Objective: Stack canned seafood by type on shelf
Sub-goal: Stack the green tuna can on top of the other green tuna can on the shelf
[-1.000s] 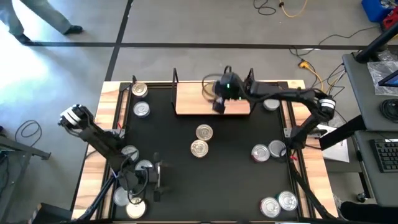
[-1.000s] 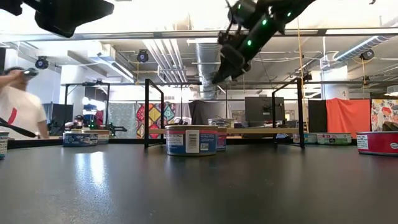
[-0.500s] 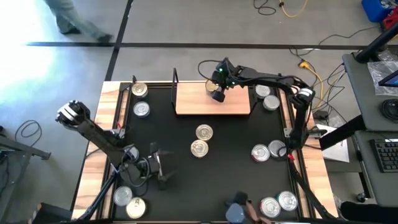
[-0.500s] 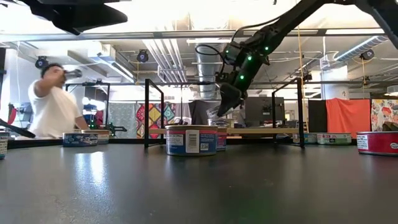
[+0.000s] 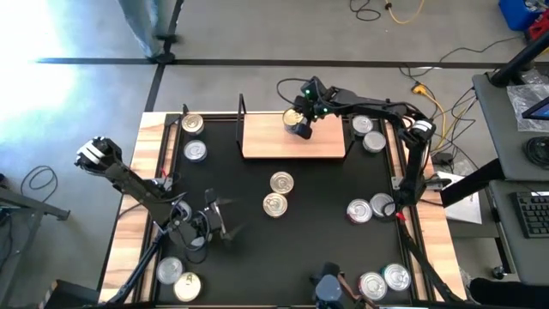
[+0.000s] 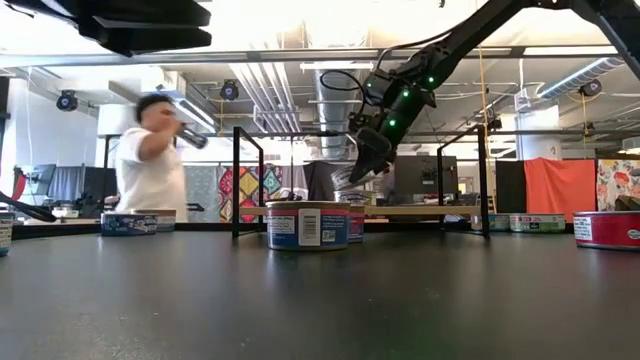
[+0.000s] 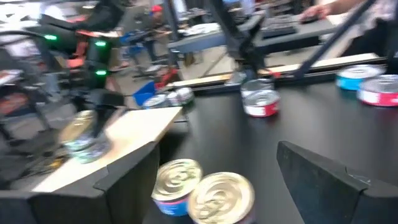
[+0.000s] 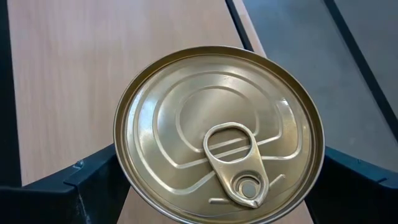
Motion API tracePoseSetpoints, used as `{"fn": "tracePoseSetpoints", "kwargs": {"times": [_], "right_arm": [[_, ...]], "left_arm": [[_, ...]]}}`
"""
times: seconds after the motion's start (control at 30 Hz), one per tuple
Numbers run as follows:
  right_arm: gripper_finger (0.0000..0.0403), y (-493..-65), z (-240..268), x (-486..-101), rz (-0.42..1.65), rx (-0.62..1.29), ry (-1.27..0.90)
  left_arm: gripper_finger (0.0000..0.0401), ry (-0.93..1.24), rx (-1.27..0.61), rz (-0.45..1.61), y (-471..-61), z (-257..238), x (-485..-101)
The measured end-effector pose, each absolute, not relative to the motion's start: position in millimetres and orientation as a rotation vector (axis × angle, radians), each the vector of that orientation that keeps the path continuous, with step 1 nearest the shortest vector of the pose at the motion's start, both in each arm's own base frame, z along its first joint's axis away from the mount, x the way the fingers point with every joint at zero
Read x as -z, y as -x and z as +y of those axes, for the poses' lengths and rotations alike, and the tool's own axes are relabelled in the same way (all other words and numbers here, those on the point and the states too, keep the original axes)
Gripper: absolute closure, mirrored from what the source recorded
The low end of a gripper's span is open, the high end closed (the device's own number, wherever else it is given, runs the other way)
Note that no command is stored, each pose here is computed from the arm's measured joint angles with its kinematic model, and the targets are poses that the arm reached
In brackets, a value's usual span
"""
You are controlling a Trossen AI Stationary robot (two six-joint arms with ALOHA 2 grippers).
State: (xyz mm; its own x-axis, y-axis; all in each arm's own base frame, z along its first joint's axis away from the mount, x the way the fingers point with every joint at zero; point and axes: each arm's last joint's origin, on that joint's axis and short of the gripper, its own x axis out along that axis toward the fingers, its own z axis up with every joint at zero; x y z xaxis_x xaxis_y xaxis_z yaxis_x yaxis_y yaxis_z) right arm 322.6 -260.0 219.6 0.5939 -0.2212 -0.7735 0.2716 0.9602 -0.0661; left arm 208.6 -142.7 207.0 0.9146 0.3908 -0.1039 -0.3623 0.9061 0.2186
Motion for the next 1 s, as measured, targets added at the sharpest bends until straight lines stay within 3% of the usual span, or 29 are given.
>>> {"fn": "tracePoseSetpoints", "kwargs": {"times": [0.4,0.63,0.83,1.0], "right_arm": [[0.0005,-321.4,-258.8,-218.7,0.921,0.234,0.028],[0.0003,-319.9,-260.4,-218.9,0.928,0.21,0.083],[0.0003,-316.2,-264.4,-219.1,0.92,0.148,0.15],[0.0003,-313.2,-271.2,-216.3,0.878,0.096,0.152]], "left_arm": [[0.0092,-0.144,-0.494,0.086,-216.0,-131.6,-216.2],[0.0092,-0.082,-0.345,0.069,-250.7,-88.0,-225.5],[0.0092,-0.152,-0.466,0.18,-278.4,-38.4,-246.4],[0.0092,-0.153,-0.447,0.201,-292.8,-2.0,-256.1]]}}
